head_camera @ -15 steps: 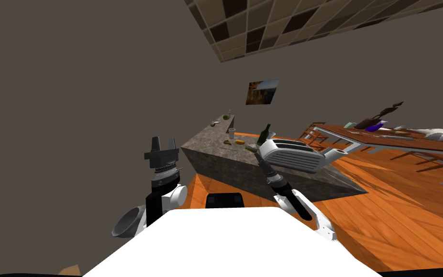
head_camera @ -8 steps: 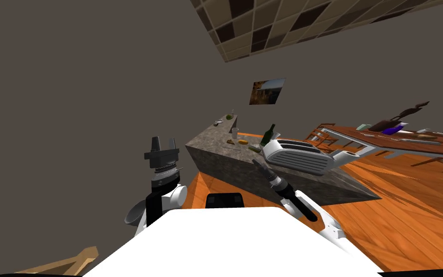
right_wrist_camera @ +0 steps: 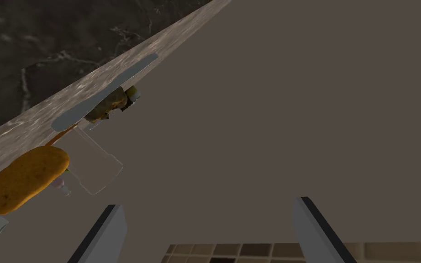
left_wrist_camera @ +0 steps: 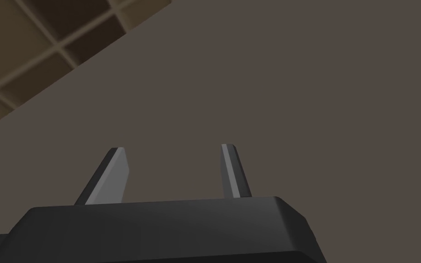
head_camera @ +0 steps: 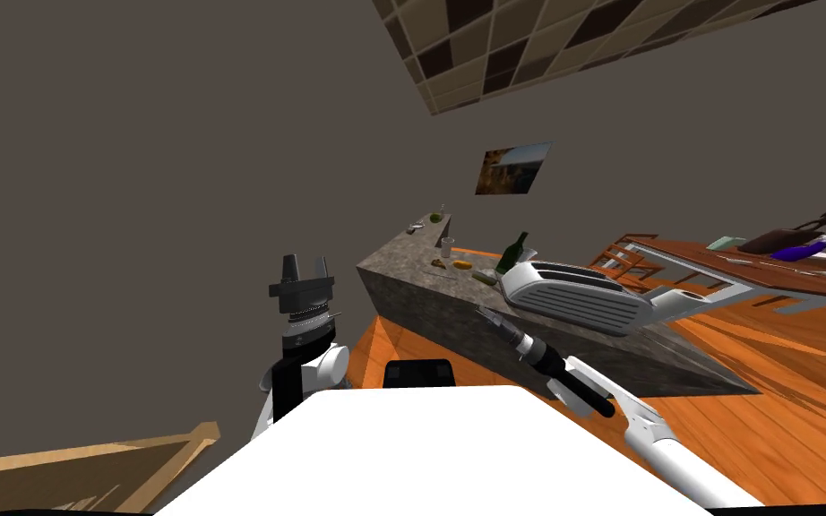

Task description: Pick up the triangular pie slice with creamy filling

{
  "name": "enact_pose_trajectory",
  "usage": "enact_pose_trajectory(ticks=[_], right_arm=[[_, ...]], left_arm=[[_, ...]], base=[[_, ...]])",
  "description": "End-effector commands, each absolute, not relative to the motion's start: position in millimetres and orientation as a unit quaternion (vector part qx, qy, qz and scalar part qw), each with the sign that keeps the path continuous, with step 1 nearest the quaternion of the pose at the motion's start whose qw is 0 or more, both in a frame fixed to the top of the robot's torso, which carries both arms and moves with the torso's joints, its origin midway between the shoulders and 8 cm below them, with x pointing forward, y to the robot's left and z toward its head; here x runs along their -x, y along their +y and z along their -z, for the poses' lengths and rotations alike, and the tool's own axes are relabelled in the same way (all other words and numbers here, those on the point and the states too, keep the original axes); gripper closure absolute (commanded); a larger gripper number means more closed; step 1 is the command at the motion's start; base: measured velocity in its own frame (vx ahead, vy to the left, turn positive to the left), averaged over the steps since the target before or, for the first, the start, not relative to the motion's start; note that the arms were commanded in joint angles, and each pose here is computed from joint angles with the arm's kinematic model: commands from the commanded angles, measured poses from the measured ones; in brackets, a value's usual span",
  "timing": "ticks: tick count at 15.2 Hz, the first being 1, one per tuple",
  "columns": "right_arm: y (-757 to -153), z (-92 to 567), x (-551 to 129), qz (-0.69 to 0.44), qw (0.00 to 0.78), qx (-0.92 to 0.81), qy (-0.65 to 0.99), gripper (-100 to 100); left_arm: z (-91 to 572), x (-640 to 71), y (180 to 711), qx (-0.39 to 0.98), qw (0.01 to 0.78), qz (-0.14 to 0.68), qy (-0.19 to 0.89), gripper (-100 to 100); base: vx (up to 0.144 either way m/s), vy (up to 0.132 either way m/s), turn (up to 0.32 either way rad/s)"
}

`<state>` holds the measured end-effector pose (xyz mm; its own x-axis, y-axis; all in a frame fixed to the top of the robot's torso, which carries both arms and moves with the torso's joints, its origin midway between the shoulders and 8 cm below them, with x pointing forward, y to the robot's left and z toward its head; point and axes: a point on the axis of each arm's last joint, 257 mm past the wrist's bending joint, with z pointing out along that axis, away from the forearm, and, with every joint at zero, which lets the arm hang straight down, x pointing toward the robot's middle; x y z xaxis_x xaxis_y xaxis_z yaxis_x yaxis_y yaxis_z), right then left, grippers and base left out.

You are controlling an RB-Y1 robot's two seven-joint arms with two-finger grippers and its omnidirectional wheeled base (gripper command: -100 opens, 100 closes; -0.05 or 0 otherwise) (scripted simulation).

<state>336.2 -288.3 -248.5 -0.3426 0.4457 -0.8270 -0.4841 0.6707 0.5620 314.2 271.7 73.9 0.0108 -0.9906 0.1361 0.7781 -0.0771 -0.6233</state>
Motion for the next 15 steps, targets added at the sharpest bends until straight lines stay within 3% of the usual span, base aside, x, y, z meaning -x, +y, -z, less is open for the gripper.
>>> enact_pose_trajectory(ticks=[1,15], right_arm=[[-305.0,266.5,-329.4,-0.386,0.558,0.022,0.734,-100],[-394.1,331.1,-285.0,-0.289,0.450,0.124,0.836,-100]], left_arm=[[-73.9,-314.2,271.7,0.282,0.653,0.678,0.188,0],[-73.9,-314.2,271.7,0.282,0.653,0.677,0.188,0]], base=[[-0.017,0.037,0.046],[-0.014,0.035,0.087]])
